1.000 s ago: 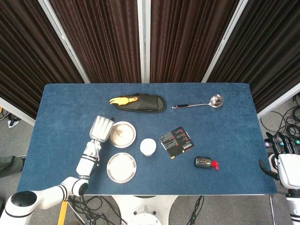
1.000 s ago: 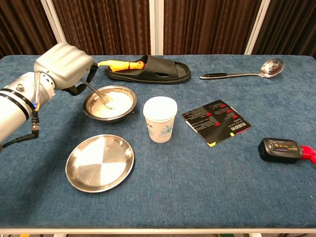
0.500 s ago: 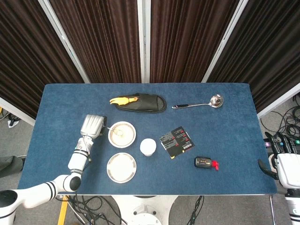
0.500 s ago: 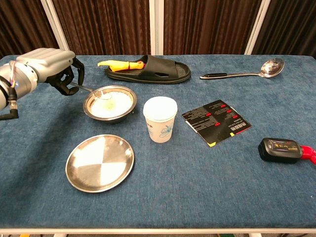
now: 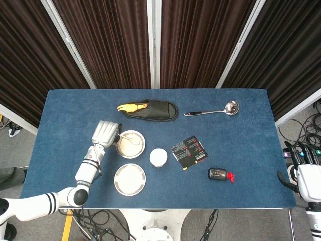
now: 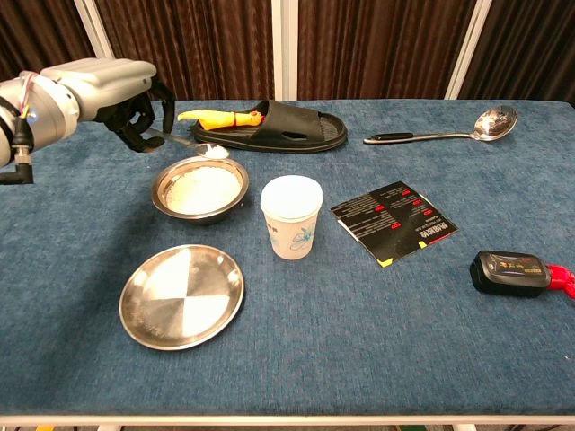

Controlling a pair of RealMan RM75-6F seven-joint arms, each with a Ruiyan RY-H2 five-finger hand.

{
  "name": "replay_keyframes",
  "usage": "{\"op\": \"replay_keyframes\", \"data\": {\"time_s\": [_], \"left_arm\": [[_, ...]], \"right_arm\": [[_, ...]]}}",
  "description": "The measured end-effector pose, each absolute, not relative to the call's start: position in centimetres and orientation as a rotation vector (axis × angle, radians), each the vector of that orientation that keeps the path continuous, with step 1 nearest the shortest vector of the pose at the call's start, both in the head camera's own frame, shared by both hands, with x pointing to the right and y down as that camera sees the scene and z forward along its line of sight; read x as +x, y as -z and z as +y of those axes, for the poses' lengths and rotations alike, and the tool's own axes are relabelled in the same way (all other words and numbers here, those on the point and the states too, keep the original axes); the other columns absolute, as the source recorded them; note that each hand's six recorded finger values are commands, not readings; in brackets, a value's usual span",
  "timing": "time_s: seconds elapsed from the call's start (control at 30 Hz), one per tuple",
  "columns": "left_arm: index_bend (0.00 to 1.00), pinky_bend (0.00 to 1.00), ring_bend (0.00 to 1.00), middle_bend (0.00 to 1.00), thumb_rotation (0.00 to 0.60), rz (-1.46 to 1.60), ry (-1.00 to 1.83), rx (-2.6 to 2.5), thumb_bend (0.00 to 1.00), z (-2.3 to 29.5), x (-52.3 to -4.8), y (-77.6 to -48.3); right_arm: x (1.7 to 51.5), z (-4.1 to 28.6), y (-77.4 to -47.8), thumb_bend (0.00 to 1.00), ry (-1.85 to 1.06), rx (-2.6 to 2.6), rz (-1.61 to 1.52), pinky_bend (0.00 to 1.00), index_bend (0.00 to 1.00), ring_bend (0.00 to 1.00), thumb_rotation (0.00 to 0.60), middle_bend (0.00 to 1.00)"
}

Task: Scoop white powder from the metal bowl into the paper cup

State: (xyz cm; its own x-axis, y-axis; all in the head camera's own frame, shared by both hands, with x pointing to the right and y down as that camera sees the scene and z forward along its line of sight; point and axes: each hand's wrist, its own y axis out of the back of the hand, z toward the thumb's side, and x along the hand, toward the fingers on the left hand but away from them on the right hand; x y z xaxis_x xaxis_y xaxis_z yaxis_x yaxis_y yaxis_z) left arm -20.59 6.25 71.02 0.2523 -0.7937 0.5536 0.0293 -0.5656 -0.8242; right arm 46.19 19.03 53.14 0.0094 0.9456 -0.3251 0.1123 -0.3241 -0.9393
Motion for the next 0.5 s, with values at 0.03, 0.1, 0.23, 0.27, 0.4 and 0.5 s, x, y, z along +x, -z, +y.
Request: {"op": "replay_keyframes", "data": {"time_s": [0.03, 0.1, 0.23, 0.27, 0.4, 0.5], "left_arm": [[0.62, 1.00, 0.89, 0.92, 0.600, 0.699, 1.389, -1.784, 0.46, 6.3, -20.2, -70.8], [0.62, 1.00, 0.89, 0.92, 0.600, 0.691, 1.367, -1.791, 0.47, 6.6, -19.2, -70.1], [0.62, 1.00, 0.89, 0.92, 0.600, 0.663, 1.324, -1.788, 0.47, 7.1, -17.3, -69.0], [0.62, 1.00, 0.89, 0.92, 0.600, 0.654, 1.317, -1.785, 0.46, 7.3, -16.9, -68.9], [0.62, 1.00, 0.89, 0.92, 0.600, 0.614, 1.284, -1.757, 0.47, 8.0, -15.0, -68.5], [0.62, 1.00, 0.89, 0.92, 0.600, 0.583, 1.263, -1.728, 0.47, 8.6, -13.7, -68.4]], "right_arm": [[46.2, 19.0, -53.1, 0.22, -1.402, -1.532, -1.125, 0.08, 0.07, 0.00, 0.600, 0.25], [46.3, 18.9, -53.0, 0.22, -1.401, -1.528, -1.125, 0.08, 0.07, 0.00, 0.600, 0.25], [46.3, 18.8, -52.8, 0.22, -1.394, -1.526, -1.122, 0.08, 0.07, 0.00, 0.600, 0.25], [46.3, 18.7, -52.8, 0.22, -1.392, -1.527, -1.122, 0.08, 0.07, 0.00, 0.600, 0.25], [46.3, 18.7, -52.8, 0.22, -1.389, -1.529, -1.123, 0.08, 0.07, 0.00, 0.600, 0.25], [46.4, 18.8, -52.6, 0.22, -1.388, -1.527, -1.126, 0.08, 0.07, 0.00, 0.600, 0.25]]}}
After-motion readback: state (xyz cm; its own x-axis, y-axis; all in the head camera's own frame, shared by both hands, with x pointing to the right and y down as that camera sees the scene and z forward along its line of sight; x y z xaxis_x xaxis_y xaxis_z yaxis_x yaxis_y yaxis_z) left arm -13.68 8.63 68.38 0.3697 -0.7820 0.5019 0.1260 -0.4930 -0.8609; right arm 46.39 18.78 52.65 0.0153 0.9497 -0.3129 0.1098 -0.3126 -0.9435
